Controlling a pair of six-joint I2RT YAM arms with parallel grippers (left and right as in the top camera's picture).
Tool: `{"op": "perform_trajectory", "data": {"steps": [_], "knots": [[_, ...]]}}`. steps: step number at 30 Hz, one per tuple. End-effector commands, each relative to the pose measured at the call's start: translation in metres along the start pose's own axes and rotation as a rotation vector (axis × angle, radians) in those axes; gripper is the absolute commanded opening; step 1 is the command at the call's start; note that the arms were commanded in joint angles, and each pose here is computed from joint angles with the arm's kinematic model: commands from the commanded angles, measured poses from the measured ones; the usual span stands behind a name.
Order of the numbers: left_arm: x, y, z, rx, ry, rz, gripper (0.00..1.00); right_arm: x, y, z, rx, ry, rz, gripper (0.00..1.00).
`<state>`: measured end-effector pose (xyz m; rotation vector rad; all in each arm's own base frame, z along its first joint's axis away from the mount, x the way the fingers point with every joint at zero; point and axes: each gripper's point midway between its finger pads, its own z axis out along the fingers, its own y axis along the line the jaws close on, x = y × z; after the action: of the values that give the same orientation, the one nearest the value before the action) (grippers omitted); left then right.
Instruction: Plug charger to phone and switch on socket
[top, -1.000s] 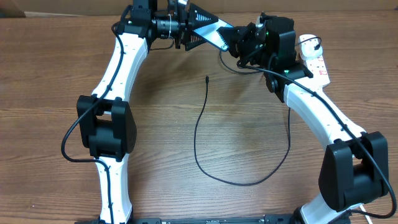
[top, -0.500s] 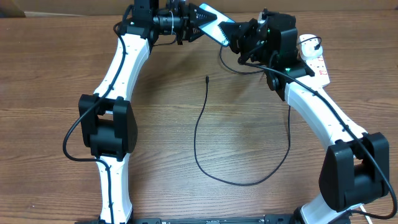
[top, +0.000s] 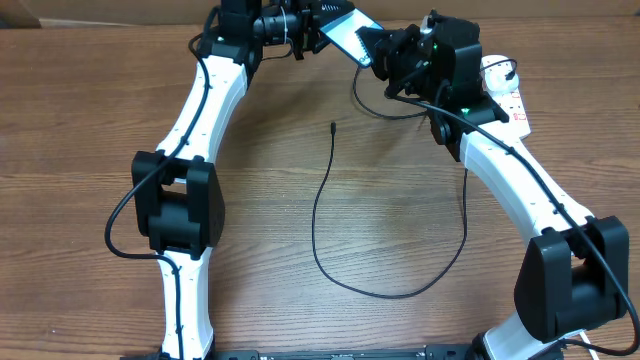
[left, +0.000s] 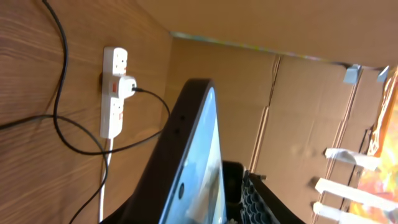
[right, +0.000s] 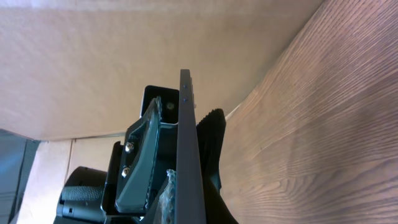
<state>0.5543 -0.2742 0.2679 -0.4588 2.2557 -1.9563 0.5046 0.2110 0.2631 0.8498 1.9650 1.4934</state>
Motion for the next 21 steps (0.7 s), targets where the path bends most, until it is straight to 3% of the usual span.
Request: {"op": "perform_trajectory", "data": {"steps": [1, 7, 21], "knots": [[0.011, -0.028, 0.013, 0.045, -0.014, 0.077, 0.32, 0.054, -0.012, 0.006, 0.040, 0.187, 0.019, 0.04], [0.011, -0.031, 0.017, 0.053, -0.027, 0.070, 0.11, 0.063, -0.013, 0.008, 0.047, 0.210, 0.041, 0.04], [0.008, -0.037, 0.021, 0.069, -0.058, 0.016, 0.04, 0.070, -0.012, 0.007, 0.043, 0.241, 0.042, 0.04]]}}
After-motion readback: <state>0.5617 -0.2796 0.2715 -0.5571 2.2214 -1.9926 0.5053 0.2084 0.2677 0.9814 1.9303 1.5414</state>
